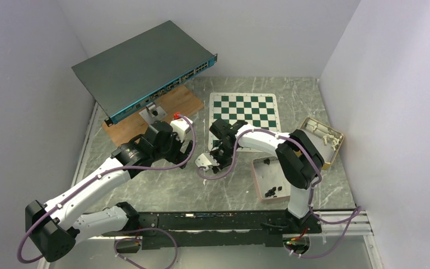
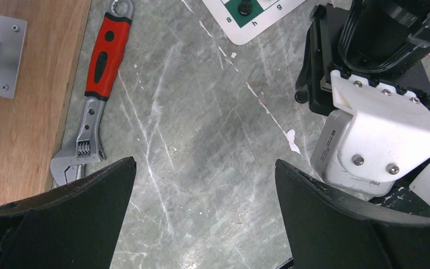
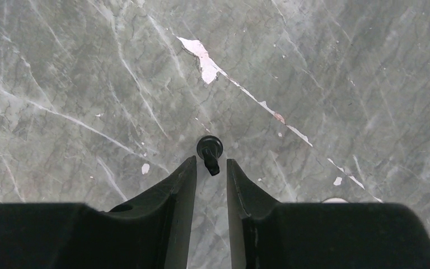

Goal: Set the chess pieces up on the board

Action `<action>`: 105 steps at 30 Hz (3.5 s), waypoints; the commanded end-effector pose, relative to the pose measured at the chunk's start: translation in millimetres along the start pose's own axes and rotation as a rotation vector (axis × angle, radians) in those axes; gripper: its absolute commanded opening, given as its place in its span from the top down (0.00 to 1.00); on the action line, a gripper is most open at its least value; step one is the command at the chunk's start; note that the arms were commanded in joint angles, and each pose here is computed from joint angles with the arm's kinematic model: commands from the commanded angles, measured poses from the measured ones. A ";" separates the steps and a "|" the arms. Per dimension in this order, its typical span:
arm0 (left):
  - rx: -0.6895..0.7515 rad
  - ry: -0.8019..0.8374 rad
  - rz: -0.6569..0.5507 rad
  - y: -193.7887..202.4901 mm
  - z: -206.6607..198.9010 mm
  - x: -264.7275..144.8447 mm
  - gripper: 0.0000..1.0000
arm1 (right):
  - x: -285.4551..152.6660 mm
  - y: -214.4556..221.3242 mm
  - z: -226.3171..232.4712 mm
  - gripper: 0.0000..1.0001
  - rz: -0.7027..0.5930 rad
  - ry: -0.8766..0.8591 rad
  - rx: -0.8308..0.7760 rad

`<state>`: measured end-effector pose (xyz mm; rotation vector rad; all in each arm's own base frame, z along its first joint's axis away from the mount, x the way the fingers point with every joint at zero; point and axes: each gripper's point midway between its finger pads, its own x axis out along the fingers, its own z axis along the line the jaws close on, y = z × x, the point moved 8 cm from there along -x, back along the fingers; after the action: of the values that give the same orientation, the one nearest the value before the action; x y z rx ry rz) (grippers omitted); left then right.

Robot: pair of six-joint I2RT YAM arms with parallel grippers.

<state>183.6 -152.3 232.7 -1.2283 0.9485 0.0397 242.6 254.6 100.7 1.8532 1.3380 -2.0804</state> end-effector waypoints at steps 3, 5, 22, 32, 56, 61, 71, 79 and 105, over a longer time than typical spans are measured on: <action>0.016 -0.017 -0.025 -7.4 3.2 -4.9 0.00 | 6.3 -4.3 0.2 0.75 -0.010 -0.016 -0.018; 0.015 -0.018 -0.026 -7.5 3.3 -5.2 0.00 | 6.4 -5.3 0.5 0.80 -0.010 -0.021 -0.019; 0.012 0.049 -0.081 -11.0 -2.6 -13.3 0.00 | -115.5 -5.6 40.7 1.00 -0.188 0.068 0.462; 0.119 0.056 -0.071 -12.3 1.3 -11.7 0.00 | -185.9 83.2 70.0 1.00 -0.102 0.458 0.809; 0.070 0.095 -0.047 -7.3 11.3 -0.6 0.00 | -159.3 169.5 75.1 1.00 0.073 0.580 1.064; 0.063 0.098 -0.045 -7.2 12.6 0.1 0.00 | -152.2 175.2 73.8 1.00 0.074 0.606 1.091; 0.057 0.098 -0.041 -6.5 13.7 1.0 0.00 | -142.1 181.9 71.7 1.00 0.098 0.617 1.119; 0.055 0.098 -0.036 -6.0 14.2 2.1 0.00 | -135.2 181.9 67.3 1.00 0.118 0.611 1.114; 0.051 0.100 -0.034 -5.6 15.1 2.6 0.00 | -129.9 187.1 68.5 0.81 0.139 0.588 1.152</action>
<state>192.3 -139.3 228.0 -1.1837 1.0263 -0.0224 325.5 32.2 101.4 2.9683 -0.1810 -2.5263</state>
